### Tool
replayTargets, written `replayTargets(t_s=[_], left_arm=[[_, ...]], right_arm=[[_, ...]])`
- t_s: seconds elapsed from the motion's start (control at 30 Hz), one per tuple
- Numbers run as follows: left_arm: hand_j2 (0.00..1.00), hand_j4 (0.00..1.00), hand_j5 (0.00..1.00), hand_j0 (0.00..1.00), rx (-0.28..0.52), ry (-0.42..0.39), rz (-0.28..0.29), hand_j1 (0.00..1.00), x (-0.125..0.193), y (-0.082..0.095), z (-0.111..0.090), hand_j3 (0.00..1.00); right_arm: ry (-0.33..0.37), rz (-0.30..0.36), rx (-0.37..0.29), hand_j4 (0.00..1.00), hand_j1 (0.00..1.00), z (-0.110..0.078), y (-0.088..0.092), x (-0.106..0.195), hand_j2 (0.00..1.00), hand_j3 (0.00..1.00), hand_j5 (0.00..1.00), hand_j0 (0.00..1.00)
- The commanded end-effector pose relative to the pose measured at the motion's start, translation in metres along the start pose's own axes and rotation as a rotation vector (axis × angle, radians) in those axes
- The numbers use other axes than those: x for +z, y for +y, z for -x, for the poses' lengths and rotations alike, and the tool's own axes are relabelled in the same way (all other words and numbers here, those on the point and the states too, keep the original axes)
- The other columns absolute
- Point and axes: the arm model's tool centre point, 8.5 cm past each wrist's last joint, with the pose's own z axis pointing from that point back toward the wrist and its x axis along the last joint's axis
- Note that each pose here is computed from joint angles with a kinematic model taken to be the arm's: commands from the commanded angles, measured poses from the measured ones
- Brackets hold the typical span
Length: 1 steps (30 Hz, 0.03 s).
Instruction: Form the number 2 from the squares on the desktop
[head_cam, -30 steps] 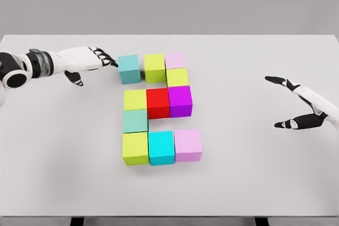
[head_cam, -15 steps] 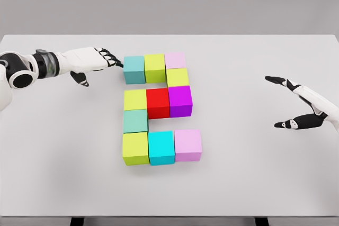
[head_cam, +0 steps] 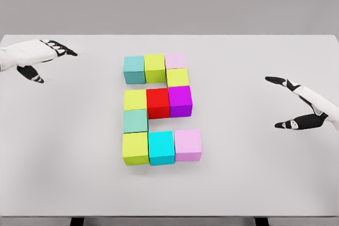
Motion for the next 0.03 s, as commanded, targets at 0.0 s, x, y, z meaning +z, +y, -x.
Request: replayTargets(t_s=[0.0], left_arm=[[1.00,1.00,1.00,1.00,0.014,0.025,-0.007,1.00,0.0145,0.0010,0.0100,1.00]], right_arm=[[-0.002,0.005,-0.006,1.00,1.00,-0.0002,-0.0007,0.0001,1.00,1.00,1.00,1.00]])
